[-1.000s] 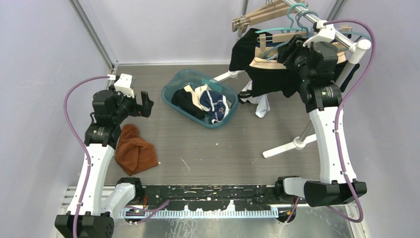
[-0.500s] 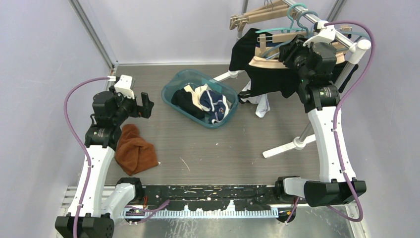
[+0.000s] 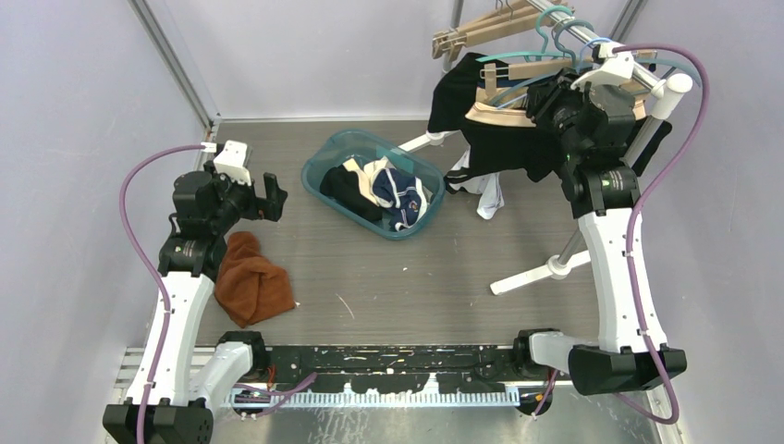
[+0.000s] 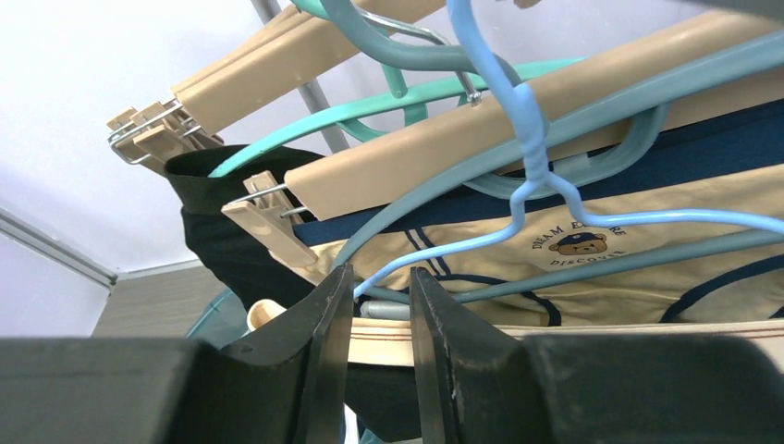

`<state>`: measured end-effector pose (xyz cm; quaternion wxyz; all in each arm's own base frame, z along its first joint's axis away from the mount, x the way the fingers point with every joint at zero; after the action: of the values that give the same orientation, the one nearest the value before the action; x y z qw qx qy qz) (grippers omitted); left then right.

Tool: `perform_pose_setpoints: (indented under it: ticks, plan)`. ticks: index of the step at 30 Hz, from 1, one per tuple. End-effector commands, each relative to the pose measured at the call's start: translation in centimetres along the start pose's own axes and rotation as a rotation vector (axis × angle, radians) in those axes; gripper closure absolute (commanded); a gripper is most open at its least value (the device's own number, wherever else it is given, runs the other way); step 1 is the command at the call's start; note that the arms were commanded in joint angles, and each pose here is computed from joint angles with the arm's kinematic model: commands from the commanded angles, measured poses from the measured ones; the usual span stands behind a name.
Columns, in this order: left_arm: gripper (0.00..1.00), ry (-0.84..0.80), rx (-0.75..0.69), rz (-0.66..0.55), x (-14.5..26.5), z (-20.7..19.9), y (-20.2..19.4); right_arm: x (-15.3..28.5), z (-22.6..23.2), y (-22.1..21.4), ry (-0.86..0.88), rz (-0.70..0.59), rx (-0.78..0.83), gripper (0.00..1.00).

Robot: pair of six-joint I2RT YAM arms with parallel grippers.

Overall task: Remove the underwear clipped to the hanger
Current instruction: Pick up the hanger from the clothesline.

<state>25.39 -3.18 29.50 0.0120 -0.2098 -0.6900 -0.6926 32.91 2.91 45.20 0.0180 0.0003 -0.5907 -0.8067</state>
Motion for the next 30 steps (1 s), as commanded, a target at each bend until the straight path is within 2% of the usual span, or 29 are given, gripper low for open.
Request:
perform_pose_setpoints:
  ticks: [1, 7, 14, 18, 26, 30]
  plan:
    - [0.02, -0.02, -0.023, -0.083, 0.5, -0.4, 1.6, 1.9, 1.0, 3.0, 0.04, -0.116, -0.01, 0.66]
    - [0.02, -0.018, -0.032, -0.082, 0.6, -0.4, 1.6, 2.3, 0.9, 3.6, 0.023, -0.138, 0.005, 0.71]
    - [0.02, -0.023, -0.032, -0.084, 0.7, -0.5, 1.5, 2.2, 0.4, 2.6, -0.004, -0.124, -0.016, 0.62]
    - [0.02, -0.029, -0.032, -0.081, 0.7, -0.5, 1.4, 1.6, 0.3, 2.1, -0.008, -0.109, -0.032, 0.61]
    - [0.02, -0.03, -0.035, -0.083, 0.7, -0.5, 1.2, 0.3, 0.8, 2.2, 0.02, -0.12, -0.057, 0.62]
    - [0.02, -0.032, -0.036, -0.08, 0.7, -0.5, 1.1, -0.4, 1.0, 2.1, 0.032, -0.109, -0.075, 0.66]
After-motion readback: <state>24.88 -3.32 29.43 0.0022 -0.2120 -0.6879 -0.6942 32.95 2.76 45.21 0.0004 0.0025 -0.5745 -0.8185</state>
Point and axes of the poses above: each gripper's point midway between its finger pads, its own x axis back along the fingers, its own z axis along the line the jaws close on, y = z × x, the point moved 6 cm from there along x, back along the fingers, and after that the axes turned 1 degree about x, right-handed, at the moved point
